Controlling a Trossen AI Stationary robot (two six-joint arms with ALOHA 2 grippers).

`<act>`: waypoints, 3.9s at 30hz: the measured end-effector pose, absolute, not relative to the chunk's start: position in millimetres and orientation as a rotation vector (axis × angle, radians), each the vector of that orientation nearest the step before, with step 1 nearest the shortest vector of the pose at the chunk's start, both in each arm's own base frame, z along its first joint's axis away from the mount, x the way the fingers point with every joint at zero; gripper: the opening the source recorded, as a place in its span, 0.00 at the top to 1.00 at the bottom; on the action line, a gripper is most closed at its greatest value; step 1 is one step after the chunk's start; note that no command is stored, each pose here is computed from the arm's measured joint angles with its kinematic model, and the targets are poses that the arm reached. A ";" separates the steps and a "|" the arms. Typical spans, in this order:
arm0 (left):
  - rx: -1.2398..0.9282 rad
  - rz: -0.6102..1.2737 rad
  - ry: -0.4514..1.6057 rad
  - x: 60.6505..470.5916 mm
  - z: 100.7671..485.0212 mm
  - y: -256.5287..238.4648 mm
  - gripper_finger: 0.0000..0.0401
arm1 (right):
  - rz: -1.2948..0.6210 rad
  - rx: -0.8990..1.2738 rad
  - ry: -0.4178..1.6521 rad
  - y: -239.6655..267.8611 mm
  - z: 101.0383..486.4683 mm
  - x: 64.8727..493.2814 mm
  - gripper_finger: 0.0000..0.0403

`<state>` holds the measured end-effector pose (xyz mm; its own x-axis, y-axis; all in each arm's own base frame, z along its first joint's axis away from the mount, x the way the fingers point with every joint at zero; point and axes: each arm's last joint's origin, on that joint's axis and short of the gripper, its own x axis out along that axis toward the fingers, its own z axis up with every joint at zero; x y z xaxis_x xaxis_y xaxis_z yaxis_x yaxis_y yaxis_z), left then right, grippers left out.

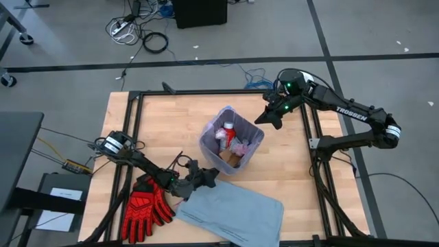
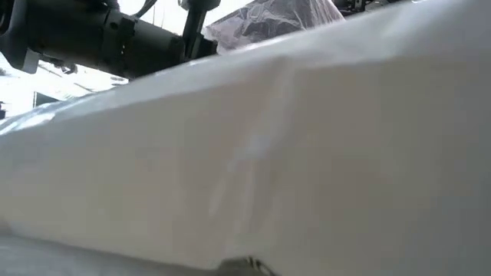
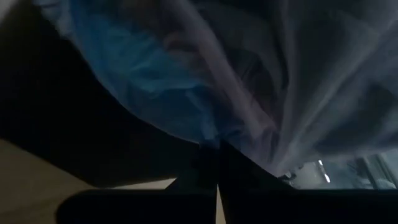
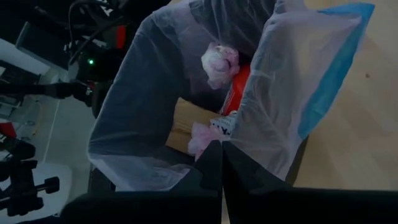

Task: Place trash/remove bag and relplace
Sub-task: Remove the pink trash bag from the trash bin

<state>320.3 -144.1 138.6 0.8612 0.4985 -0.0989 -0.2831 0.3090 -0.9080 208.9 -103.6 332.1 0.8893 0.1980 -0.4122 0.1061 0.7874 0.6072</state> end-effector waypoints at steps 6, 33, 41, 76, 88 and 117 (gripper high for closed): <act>-1.163 0.478 -0.217 319.7 142.3 -148.2 0.99 | 0.064 0.682 0.483 -101.4 332.5 209.6 1.00; -1.048 0.473 -0.400 297.0 197.0 -211.5 1.00 | 0.118 0.642 0.447 -96.5 337.2 213.6 1.00; -0.911 0.551 -0.478 297.9 243.5 -201.2 1.00 | 0.160 0.630 0.430 -91.8 339.8 216.7 1.00; -0.901 0.865 -0.453 311.5 355.0 -193.3 1.00 | 0.598 0.332 0.041 5.4 349.0 305.2 0.58; -0.835 0.865 -0.416 313.1 390.4 -198.6 1.00 | 0.576 0.410 0.067 11.1 336.0 338.5 0.75; 0.267 0.886 0.129 317.1 406.8 -219.6 0.74 | 0.656 0.412 0.083 7.2 338.1 336.4 1.00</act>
<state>317.1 -219.6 406.8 0.6279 0.7783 -0.0014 -0.7463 0.6025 0.2829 336.4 7.2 338.1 0.7924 0.6076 0.0538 -0.5753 0.7151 0.3970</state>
